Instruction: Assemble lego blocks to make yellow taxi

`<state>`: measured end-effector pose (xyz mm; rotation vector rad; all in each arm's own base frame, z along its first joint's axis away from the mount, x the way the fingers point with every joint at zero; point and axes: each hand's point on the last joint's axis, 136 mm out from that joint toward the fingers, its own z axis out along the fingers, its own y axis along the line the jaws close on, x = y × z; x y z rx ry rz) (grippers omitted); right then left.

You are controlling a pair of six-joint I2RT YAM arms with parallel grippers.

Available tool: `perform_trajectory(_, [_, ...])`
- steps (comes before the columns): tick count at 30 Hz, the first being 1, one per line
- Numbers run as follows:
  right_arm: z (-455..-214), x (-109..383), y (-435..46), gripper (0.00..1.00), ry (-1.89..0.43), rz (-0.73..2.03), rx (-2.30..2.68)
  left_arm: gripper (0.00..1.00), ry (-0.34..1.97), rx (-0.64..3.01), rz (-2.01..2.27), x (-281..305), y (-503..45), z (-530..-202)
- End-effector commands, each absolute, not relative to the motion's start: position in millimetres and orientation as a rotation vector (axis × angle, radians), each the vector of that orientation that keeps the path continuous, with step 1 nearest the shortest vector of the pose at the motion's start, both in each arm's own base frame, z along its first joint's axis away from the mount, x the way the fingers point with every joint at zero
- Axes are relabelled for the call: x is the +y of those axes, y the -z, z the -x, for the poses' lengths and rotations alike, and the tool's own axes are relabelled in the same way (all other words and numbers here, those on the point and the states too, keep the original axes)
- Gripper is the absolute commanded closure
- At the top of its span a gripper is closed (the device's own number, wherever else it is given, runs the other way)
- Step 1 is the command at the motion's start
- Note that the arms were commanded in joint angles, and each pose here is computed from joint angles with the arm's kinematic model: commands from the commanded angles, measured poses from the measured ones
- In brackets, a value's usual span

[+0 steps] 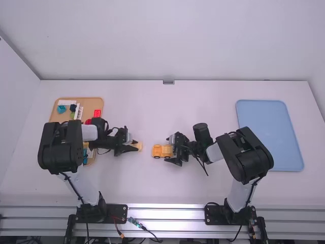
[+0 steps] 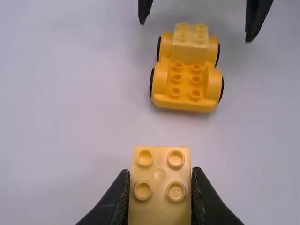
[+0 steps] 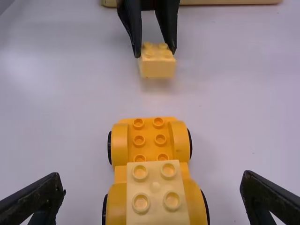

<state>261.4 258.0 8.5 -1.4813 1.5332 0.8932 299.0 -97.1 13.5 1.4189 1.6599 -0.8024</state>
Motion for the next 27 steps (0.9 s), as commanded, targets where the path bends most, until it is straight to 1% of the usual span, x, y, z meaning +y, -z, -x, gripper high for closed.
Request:
perform_trajectory(1, [-258.5,256.8,-2.1,0.01,-0.9,1.483,1.558,0.98,0.844,1.586,-1.379,-105.7,-33.8,-301.4])
perform_trajectory(8, [-257.6,256.7,-0.2,0.01,-0.904,1.484,1.562,0.98,0.783,1.524,-1.444,-121.8,-53.5,-295.6])
perform_trajectory(13, [-254.8,264.5,7.8,0.01,-0.914,1.506,1.543,0.98,0.749,1.594,-1.486,-140.3,-47.0,-296.2])
perform_trajectory(16, [-255.7,270.7,14.2,0.01,-0.93,1.519,1.533,0.98,0.765,1.559,-1.518,-157.0,-46.1,-291.7])
perform_trajectory(22, [-262.3,275.3,23.0,0.0,-0.94,1.522,1.542,0.98,0.738,1.577,-1.577,-174.4,-35.4,-287.0])
perform_trajectory(24, [-264.4,276.0,25.4,0.09,-0.941,1.522,1.545,0.98,0.742,1.587,-1.589,-180.7,-33.5,-284.8])
perform_trajectory(26, [-264.9,276.5,28.1,0.21,-0.943,1.524,1.549,0.98,0.753,1.576,-1.597,-184.2,-34.1,-282.4])
perform_trajectory(27, [-264.9,276.6,28.3,0.22,-0.944,1.524,1.55,0.98,0.753,1.576,-1.597,-184.3,-34.2,-282.4])
